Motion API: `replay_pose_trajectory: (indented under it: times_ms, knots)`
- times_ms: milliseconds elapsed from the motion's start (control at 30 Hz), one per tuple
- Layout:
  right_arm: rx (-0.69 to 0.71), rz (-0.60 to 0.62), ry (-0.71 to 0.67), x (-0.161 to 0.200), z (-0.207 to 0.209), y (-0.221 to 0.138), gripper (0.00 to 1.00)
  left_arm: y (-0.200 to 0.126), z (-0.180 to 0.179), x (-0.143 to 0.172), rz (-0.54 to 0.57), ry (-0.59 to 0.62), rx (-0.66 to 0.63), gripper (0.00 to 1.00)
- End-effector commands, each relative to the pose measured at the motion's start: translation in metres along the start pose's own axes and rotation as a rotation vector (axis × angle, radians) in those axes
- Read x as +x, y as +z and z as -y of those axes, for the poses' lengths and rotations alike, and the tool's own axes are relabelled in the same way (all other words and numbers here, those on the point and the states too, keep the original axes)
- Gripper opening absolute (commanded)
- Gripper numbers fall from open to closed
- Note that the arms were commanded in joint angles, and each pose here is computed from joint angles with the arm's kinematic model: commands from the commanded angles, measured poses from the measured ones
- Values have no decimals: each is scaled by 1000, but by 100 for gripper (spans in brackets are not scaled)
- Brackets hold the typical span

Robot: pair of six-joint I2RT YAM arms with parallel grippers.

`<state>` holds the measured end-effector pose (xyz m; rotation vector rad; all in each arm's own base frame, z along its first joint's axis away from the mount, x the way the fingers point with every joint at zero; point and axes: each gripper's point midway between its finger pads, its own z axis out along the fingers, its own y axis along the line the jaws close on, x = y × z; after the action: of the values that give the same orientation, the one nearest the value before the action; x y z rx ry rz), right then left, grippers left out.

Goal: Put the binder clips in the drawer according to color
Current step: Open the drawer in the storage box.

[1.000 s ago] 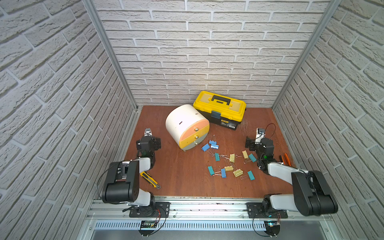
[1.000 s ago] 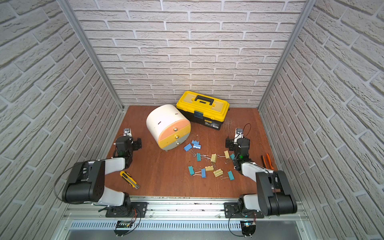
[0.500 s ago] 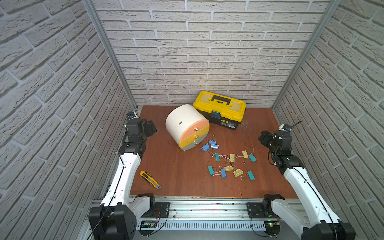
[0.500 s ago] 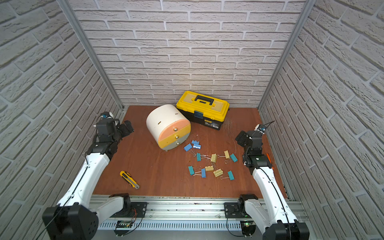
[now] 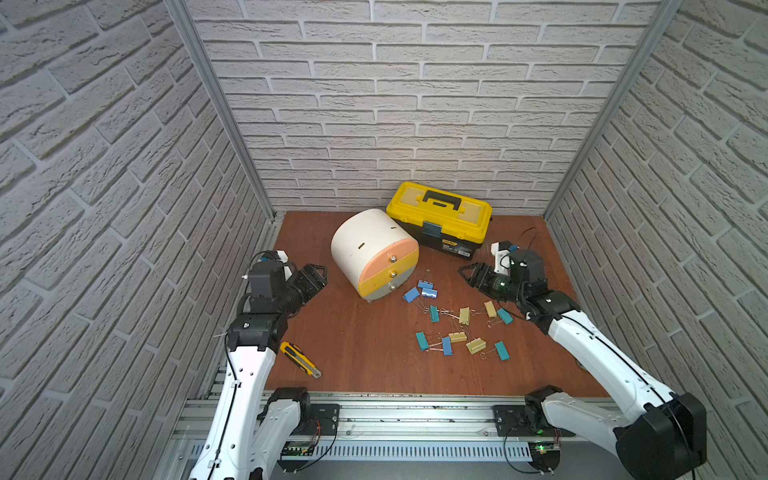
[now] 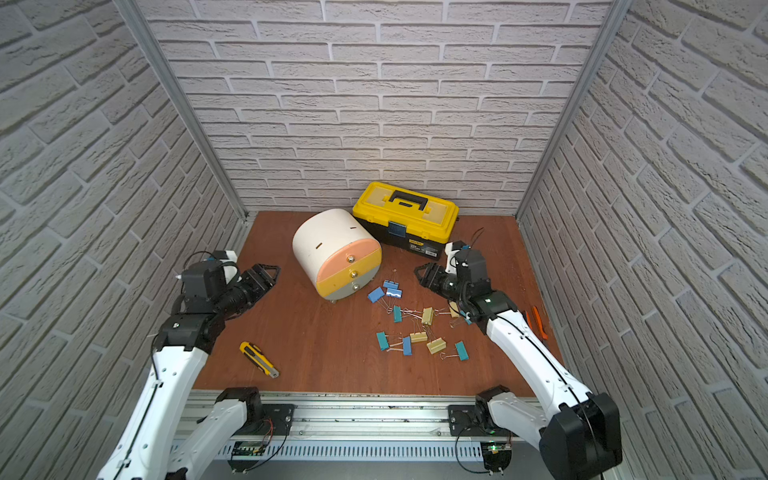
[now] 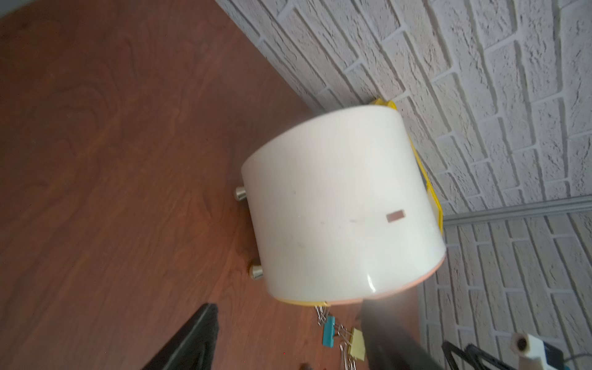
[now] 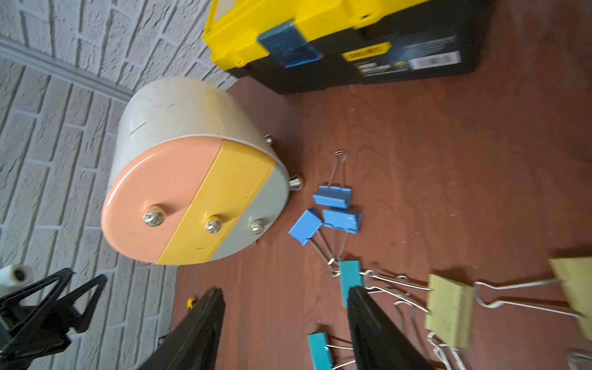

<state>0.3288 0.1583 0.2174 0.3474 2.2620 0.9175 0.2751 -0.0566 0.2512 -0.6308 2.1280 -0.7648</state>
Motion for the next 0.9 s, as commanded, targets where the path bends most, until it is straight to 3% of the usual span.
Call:
replay_pose_trajectory:
  times_ms: [0, 233, 400, 867]
  knots:
    - [-135, 14, -51, -10, -55, 8, 61, -5, 8, 23, -86, -60, 56, 73]
    - [-256, -72, -128, -2, -117, 42, 56, -6, 15, 45, -141, -108, 99, 70]
    - [-303, -128, -163, 12, -143, 69, 55, -15, 17, 47, -114, -108, 100, 67]
    - [-289, -149, -151, 27, -148, 112, 43, -15, 20, 43, -122, -106, 78, 68]
